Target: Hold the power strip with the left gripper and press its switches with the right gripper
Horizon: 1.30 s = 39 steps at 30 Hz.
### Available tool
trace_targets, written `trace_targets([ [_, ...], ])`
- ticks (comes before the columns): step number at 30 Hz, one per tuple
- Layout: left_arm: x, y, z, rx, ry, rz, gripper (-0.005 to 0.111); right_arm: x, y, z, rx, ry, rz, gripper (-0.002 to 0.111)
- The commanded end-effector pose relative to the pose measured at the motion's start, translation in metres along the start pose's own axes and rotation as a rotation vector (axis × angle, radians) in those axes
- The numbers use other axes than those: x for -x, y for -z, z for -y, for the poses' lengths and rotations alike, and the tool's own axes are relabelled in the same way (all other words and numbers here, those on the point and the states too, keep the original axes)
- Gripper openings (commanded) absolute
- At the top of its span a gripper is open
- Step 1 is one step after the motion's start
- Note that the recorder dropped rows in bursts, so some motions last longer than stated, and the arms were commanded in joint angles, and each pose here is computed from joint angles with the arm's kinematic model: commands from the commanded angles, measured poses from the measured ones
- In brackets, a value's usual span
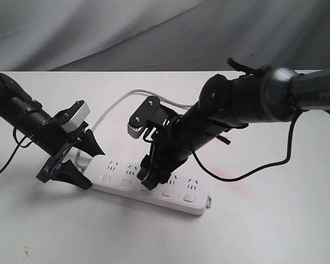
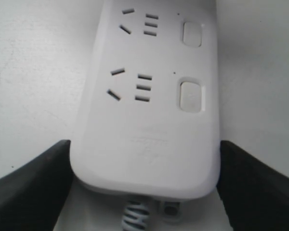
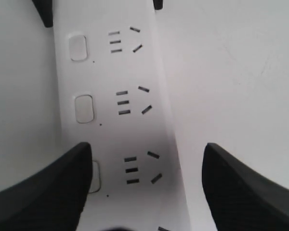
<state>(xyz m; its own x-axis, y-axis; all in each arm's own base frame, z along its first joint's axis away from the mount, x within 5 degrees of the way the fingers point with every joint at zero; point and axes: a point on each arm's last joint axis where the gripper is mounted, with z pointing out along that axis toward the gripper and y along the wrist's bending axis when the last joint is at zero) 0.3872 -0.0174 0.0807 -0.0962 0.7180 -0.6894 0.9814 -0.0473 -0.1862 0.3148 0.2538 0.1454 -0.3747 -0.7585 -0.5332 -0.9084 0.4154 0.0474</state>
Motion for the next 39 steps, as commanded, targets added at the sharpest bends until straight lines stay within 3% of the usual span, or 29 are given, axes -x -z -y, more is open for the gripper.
trace_targets([
  [1,-0.010,-0.008,0.004,-0.039,0.010,-0.068,0.045,0.006,0.010,-0.001,-0.015,0.009,0.029,0.060],
  [9,-0.010,-0.008,0.004,-0.039,0.010,-0.068,0.045,-0.021,-0.027,-0.002,0.062,-0.020,-0.090,0.060],
  [16,-0.010,-0.008,0.004,-0.046,0.010,-0.064,0.045,0.010,0.026,0.000,-0.057,0.051,0.052,0.060],
  [20,-0.010,-0.008,0.004,-0.046,0.010,-0.064,0.045,0.009,0.043,0.004,-0.090,0.056,0.025,0.060],
  [29,-0.010,-0.008,0.004,-0.046,0.010,-0.064,0.045,-0.032,0.027,-0.003,-0.072,-0.029,-0.077,0.060],
  [39,-0.010,-0.008,0.004,-0.046,0.010,-0.064,0.045,-0.032,0.023,-0.005,-0.066,-0.055,-0.021,0.060],
])
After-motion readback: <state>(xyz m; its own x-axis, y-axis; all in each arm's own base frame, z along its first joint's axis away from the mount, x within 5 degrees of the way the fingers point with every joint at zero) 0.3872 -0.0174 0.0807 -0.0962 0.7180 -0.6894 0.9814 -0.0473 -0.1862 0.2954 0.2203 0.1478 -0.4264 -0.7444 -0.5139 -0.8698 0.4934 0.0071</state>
